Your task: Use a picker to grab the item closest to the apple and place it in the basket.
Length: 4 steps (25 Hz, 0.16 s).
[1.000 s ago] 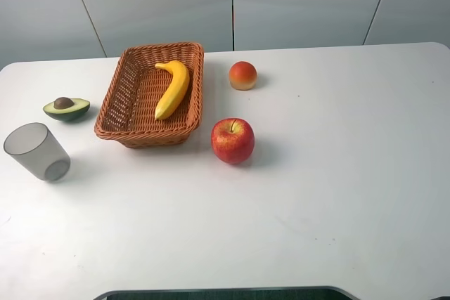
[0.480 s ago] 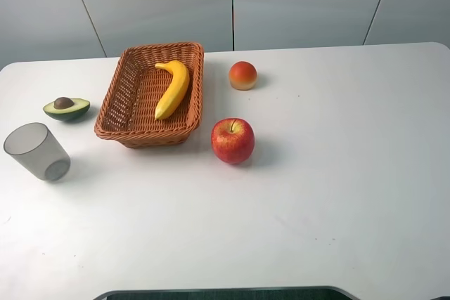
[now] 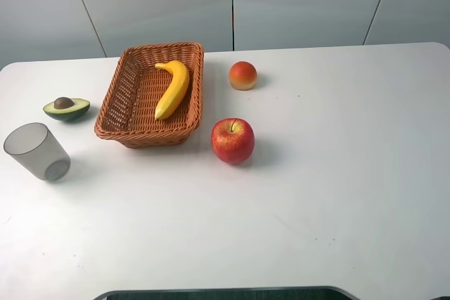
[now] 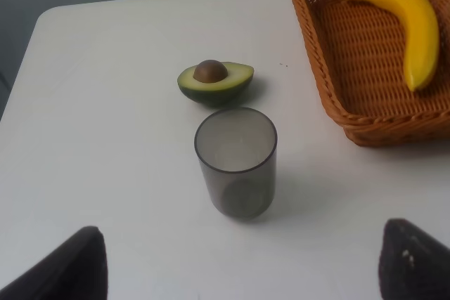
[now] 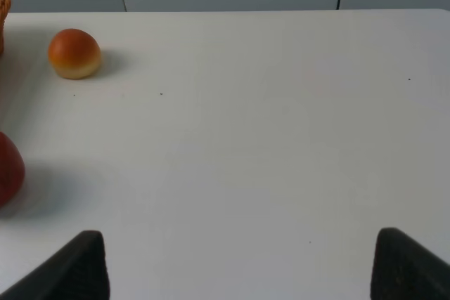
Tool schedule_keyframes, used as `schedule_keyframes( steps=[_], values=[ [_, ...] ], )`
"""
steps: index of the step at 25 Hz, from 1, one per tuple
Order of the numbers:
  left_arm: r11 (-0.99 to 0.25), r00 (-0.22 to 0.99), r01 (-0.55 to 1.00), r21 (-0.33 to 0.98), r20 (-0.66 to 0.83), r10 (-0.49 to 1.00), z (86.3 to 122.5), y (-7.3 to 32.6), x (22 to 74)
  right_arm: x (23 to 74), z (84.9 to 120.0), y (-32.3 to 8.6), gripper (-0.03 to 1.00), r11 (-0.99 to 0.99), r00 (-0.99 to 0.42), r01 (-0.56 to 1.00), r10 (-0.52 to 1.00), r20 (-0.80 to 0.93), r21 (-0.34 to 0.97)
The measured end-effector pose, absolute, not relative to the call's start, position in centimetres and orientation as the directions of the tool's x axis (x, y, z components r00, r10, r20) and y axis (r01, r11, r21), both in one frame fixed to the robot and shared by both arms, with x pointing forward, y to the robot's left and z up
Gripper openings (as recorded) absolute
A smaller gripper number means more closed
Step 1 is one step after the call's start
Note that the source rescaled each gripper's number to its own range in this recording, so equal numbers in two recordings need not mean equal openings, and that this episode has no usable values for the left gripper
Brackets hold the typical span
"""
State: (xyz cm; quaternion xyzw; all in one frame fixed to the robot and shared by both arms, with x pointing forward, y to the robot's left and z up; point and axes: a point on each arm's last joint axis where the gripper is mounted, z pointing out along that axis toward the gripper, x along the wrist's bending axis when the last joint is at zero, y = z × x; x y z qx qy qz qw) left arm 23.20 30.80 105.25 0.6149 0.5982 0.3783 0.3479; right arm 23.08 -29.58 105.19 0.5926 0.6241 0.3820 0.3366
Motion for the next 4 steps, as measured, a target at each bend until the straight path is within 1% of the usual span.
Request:
schedule_keyframes(
  steps=[4],
  values=[
    [-0.042, -0.002, 0.472, 0.880, 0.049, 0.999, 105.25, 30.80, 23.20, 23.08, 105.19, -29.58, 0.68, 0.006, -0.071, 0.483, 0.997, 0.033, 0.876]
  ],
)
